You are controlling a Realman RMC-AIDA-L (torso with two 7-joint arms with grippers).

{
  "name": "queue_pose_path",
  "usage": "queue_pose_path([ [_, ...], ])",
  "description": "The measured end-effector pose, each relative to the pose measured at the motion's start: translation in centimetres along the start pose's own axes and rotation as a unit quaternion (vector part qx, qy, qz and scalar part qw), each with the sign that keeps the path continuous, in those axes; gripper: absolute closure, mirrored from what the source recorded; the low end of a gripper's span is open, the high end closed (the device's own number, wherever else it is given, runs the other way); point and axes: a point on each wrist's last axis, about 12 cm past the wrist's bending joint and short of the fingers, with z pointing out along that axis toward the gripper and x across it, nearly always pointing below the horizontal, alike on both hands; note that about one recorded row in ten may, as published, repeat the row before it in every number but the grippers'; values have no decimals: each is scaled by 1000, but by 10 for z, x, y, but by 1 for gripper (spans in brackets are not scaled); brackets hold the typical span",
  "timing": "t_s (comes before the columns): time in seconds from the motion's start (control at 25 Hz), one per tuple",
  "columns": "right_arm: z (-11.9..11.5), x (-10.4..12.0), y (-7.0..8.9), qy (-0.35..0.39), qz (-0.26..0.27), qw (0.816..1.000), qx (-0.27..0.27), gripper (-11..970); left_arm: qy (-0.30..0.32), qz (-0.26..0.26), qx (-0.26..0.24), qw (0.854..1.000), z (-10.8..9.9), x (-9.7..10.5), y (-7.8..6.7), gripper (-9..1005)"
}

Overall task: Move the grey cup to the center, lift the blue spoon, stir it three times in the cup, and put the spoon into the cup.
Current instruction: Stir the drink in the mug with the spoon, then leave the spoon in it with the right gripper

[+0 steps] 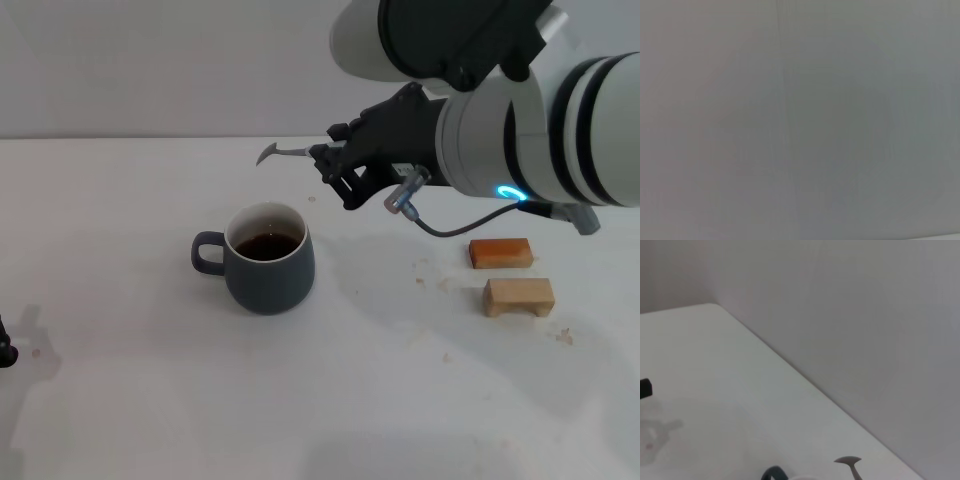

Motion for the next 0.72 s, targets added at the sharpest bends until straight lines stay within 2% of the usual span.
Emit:
queue_pose_path([
  [0.72,11,20,9,40,14,999,-19,799,1,-3,-8,1000,-2,0,2,998],
])
